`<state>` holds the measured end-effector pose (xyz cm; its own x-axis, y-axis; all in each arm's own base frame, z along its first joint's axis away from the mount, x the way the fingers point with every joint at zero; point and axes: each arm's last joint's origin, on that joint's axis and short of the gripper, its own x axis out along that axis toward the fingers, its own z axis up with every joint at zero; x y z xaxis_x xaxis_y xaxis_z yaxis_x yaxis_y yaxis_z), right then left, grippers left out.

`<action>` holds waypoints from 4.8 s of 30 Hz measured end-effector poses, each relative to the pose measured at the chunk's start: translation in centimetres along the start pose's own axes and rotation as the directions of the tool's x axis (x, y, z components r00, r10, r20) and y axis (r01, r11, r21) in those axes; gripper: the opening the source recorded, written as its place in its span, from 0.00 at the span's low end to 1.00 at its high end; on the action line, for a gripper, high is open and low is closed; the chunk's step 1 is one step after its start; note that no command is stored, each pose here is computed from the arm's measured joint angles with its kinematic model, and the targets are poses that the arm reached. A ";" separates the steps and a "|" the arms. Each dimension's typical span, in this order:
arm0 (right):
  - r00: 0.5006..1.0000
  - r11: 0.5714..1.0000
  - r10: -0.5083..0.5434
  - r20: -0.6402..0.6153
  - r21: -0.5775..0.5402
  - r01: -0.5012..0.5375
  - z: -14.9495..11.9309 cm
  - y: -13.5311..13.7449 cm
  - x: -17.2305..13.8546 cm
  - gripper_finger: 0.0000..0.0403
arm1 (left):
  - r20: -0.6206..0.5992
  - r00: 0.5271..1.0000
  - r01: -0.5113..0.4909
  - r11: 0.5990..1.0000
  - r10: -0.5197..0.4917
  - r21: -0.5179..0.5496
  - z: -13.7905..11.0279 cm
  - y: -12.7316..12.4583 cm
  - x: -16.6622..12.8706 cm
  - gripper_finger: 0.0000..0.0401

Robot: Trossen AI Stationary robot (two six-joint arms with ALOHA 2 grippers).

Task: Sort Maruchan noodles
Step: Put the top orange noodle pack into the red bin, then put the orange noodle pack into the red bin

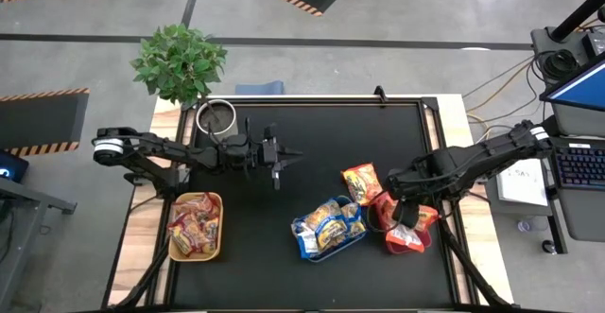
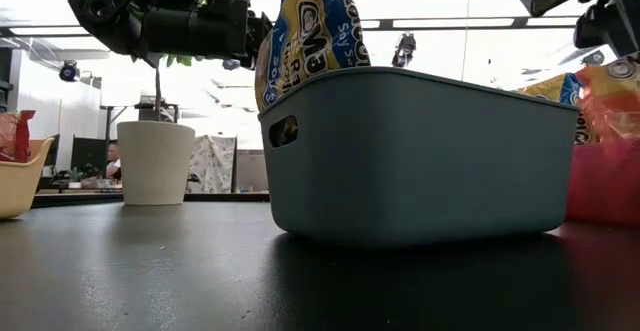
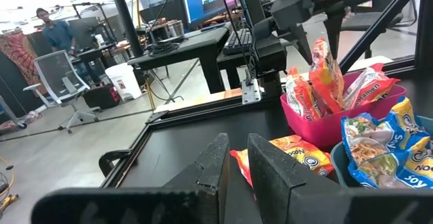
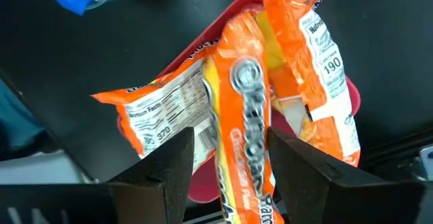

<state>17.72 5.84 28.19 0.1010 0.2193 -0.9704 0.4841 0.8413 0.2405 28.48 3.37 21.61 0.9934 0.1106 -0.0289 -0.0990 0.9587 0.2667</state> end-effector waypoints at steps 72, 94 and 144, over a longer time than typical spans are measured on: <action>0.486 0.843 0.198 0.851 -0.400 0.358 3.5 -5.2 3.5 0.09 | -0.008 1.000 0.020 0.998 -0.020 -0.052 0.0 -0.4 0.0 0.10; 0.879 0.997 -0.051 0.474 -0.021 0.069 5.9 -8.8 8.0 0.09 | 0.001 1.000 0.012 0.999 -0.012 -0.044 0.1 -0.3 0.0 0.10; 0.725 0.998 -0.046 0.687 0.061 0.006 14.0 -8.7 5.6 0.12 | -0.430 0.899 0.104 0.994 -0.087 0.017 -5.8 -1.8 7.4 0.10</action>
<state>26.27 -7.19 20.36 0.6483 -0.2197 -0.7290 0.5369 0.8108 0.2331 35.71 3.95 15.31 0.8768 0.1288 -0.4634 0.0060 0.9605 0.2784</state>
